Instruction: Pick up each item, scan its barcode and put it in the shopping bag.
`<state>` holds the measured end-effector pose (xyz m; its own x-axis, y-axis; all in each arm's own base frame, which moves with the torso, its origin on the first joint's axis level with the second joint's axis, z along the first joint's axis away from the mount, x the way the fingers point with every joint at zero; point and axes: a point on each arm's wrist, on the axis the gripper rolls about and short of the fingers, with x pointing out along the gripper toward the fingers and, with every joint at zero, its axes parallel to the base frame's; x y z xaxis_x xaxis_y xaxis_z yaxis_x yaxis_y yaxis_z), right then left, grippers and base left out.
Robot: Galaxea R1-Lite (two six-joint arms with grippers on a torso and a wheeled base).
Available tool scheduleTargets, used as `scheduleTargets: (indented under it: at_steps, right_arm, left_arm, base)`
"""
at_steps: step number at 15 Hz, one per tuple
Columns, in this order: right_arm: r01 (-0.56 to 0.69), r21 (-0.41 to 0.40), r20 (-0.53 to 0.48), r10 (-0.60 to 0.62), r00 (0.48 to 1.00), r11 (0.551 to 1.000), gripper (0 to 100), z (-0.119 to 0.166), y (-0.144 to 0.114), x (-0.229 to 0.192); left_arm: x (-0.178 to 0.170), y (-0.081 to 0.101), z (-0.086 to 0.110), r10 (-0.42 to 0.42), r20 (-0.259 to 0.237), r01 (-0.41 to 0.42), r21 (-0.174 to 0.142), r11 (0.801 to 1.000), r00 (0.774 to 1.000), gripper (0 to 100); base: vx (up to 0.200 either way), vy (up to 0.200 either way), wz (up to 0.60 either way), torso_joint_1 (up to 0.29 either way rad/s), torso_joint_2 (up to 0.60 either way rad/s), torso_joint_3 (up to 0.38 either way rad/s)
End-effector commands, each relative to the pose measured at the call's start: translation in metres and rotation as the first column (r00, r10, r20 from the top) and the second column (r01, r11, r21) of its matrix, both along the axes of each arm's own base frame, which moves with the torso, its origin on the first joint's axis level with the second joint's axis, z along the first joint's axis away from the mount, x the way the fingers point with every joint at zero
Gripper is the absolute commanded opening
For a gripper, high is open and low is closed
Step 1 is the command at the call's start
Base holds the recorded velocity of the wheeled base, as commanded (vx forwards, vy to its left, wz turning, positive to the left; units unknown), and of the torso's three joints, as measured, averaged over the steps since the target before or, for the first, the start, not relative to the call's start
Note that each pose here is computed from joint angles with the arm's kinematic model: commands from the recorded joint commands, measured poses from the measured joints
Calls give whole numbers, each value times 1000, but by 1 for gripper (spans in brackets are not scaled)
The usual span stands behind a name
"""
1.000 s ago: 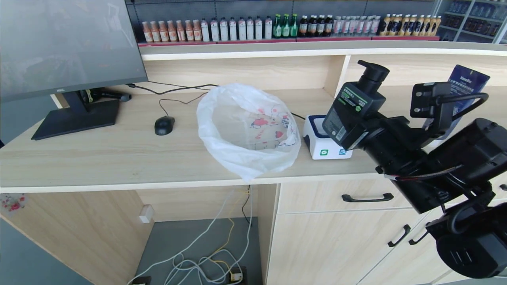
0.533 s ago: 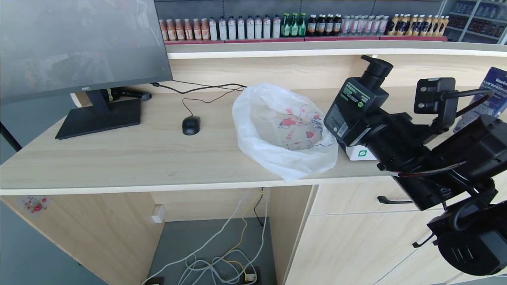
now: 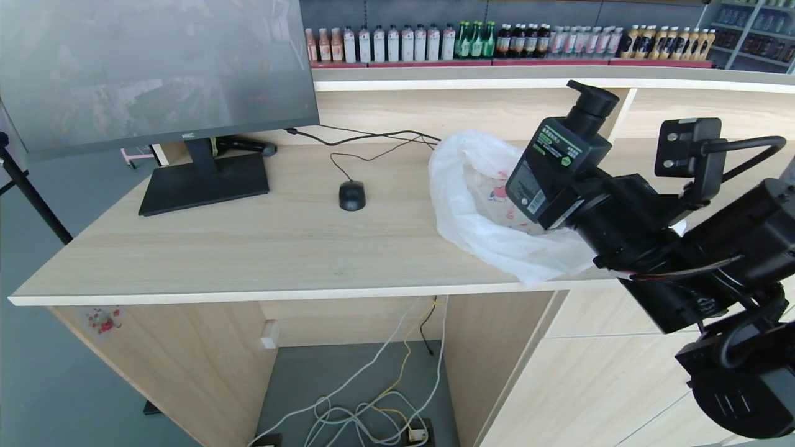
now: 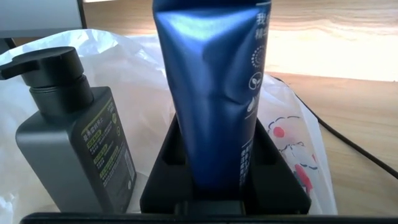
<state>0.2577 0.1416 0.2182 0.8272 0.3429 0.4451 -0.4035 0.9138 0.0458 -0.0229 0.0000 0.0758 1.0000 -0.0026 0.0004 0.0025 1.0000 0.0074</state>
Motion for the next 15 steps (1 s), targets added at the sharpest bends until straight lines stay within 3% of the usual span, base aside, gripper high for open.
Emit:
scheduleTargets:
  at_steps: [1,7,11,15]
  right_arm:
    - [2,1,0,-2,1000,1000,0,0,1,1]
    - [-14,0,-4,14,1000,1000,0,-1,4,-1]
    - [-14,4,2,14,1000,1000,0,0,5,-1]
    - [-15,1,-6,15,1000,1000,0,-2,6,1]
  left_arm:
    - [0,0,0,1,1,-1,0,1000,1000,100]
    - [0,0,0,1,0,-1,6,1000,1000,100]
    - [0,0,0,1,-2,-1,-1,1000,1000,100]
    - [0,0,0,1,0,-1,-1,1000,1000,100]
  base:
    - [0,0,0,0,0,0]
    - [0,0,0,0,0,0]
    - [200,0,0,2,2,2]
    - [0,0,0,0,0,0]
